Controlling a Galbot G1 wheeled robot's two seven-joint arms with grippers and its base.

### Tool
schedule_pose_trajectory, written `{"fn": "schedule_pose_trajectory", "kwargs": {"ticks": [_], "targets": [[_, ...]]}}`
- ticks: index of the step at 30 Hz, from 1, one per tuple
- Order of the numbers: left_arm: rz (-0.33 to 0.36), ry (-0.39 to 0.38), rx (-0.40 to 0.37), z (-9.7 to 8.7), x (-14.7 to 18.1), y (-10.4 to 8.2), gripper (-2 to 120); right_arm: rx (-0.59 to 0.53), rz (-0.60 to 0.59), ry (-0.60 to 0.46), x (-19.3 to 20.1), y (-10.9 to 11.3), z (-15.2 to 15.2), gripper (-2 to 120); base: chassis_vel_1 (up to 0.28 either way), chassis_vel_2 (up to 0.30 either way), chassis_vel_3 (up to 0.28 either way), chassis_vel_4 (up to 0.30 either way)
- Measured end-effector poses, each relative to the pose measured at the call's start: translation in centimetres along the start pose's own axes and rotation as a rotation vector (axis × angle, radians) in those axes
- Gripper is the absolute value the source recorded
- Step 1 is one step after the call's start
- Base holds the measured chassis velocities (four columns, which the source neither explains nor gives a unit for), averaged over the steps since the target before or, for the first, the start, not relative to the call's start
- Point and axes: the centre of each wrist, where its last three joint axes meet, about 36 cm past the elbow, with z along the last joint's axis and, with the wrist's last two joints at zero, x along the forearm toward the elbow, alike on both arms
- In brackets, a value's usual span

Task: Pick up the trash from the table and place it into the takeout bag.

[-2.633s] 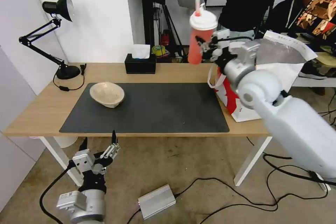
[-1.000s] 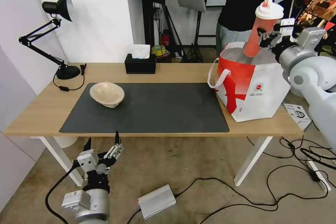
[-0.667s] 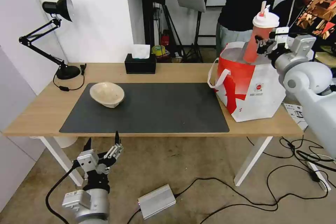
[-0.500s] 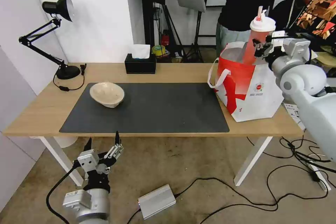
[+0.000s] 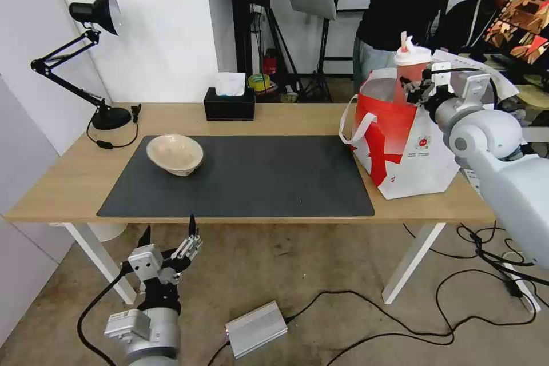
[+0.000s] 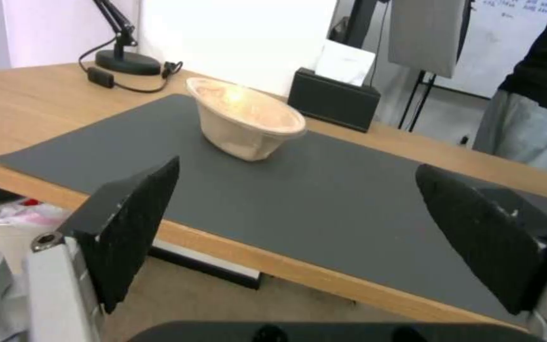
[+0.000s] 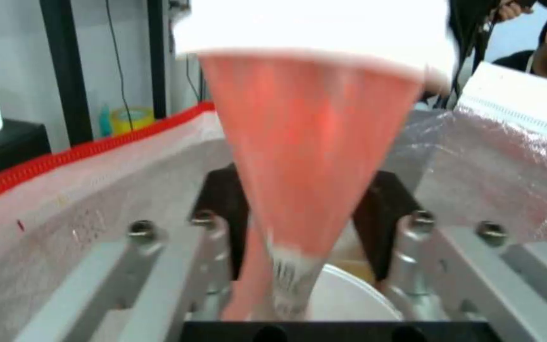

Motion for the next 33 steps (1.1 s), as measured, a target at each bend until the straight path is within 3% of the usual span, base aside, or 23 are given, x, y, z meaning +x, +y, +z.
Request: {"fn": "schedule_pose_trajectory", "kwargs": {"ticks": [1,3,5,8,11,13,17,33], "targets": [[0.000,0.000,0.000,0.0,0.0,0.0,100,0.002,0.000,0.004,0.0,0.0,0.0,43,0.000,0.000,0.000,0.000],[-0.001,0.000,0.000,0.0,0.0,0.0,100,0.019,0.008,0.037,0.1,0.2,-0.4,59,0.000,0.000,0.000,0.000],[-0.001,0.000,0.000,0.0,0.0,0.0,100,0.021,0.008,0.042,0.1,0.2,-0.5,60,0.000,0.000,0.000,0.000],[0.000,-0.003,0.002,0.0,-0.1,0.0,100,0.062,0.009,0.142,0.5,0.3,-2.1,77,0.000,0.000,0.000,0.000],[0.000,-0.005,0.002,0.0,-0.2,0.0,100,0.071,0.014,0.165,0.5,0.3,-2.6,84,0.000,0.000,0.000,0.000],[0.001,-0.004,0.004,0.0,-0.2,-0.1,100,0.086,0.020,0.185,0.5,0.2,-3.1,95,0.000,0.000,0.000,0.000],[0.002,-0.005,0.005,0.0,-0.2,-0.1,100,0.098,0.026,0.189,0.5,0.0,-3.2,100,0.000,0.000,0.000,0.000],[0.012,-0.001,0.012,0.3,-0.4,-0.5,100,0.155,0.036,0.197,0.5,-0.7,-4.0,100,0.000,0.000,0.000,0.000]]}}
